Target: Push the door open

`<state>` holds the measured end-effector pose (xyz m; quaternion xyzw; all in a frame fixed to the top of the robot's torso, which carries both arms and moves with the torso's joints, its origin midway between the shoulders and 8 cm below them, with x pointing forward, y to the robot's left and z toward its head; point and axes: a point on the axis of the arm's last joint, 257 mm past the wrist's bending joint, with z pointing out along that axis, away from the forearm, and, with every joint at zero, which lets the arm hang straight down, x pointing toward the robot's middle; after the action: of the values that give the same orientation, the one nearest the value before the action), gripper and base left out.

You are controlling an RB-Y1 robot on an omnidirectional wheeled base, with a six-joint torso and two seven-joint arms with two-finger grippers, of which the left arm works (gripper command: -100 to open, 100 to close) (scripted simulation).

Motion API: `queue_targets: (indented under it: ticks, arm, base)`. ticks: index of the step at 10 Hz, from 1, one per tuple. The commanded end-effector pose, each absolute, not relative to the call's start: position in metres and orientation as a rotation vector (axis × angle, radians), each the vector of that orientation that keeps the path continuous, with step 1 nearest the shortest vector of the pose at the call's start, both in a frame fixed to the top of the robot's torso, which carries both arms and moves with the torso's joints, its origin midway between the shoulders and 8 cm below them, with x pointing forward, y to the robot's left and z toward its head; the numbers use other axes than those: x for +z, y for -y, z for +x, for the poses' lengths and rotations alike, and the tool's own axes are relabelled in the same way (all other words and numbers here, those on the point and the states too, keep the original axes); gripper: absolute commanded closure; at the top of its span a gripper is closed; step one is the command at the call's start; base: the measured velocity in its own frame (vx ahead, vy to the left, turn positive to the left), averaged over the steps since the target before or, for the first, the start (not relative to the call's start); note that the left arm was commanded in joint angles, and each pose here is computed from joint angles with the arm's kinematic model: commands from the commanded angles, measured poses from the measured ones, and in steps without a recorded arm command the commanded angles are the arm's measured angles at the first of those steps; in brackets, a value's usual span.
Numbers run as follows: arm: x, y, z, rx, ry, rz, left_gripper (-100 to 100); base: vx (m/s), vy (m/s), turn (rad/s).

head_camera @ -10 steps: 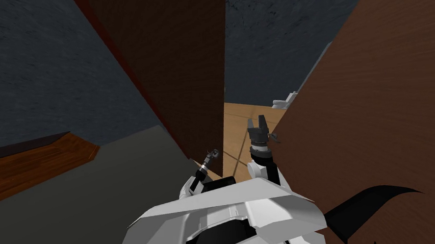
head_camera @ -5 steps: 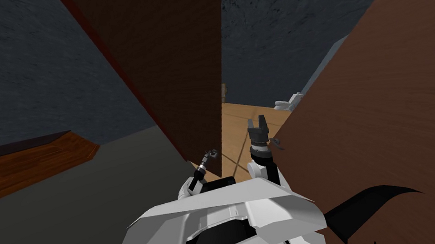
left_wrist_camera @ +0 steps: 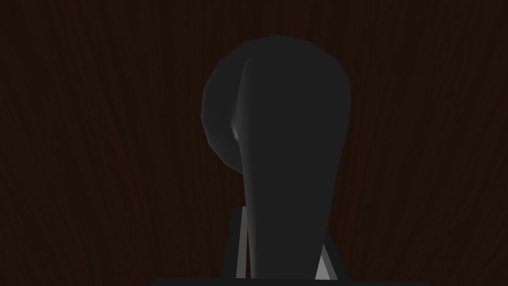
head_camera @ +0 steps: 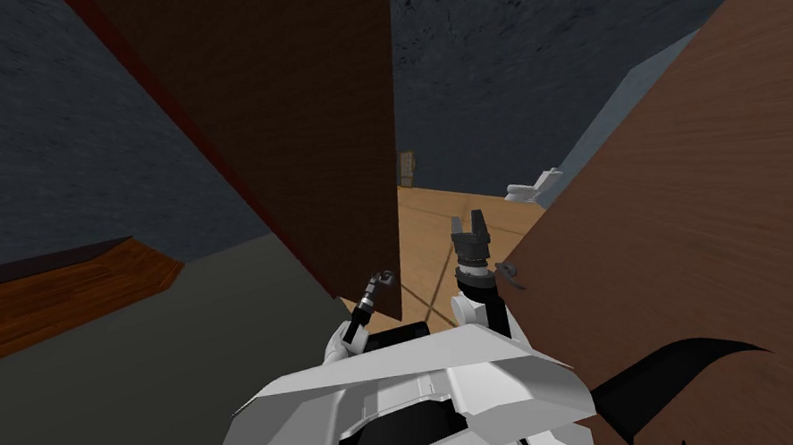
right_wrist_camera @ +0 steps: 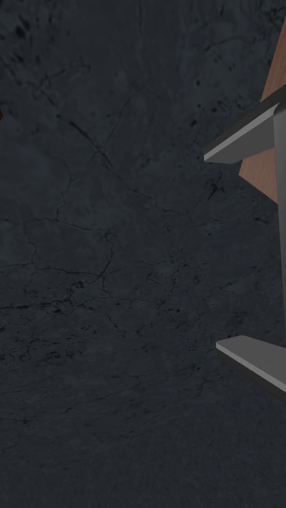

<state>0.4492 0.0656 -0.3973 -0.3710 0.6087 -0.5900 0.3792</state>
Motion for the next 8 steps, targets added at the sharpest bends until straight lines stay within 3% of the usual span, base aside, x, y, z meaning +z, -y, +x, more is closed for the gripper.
queue_targets:
  ticks: [1, 3, 5, 8]
  arm:
    - [-0.393, -0.080, 0.457, -1.483, -1.515, -0.965, 100]
    - [-0.392, -0.084, 0.460, -1.473, -1.500, -0.980, 100]
    - [-0.392, -0.088, 0.463, -1.461, -1.480, -1.001, 100]
    - [-0.391, -0.092, 0.466, -1.448, -1.451, -1.032, 100]
  base:
    - [0.154, -0.203, 0.064]
    - [0.129, -0.149, 0.049]
    - [0.066, -0.071, 0.011]
    - [0.086, -0.182, 0.071]
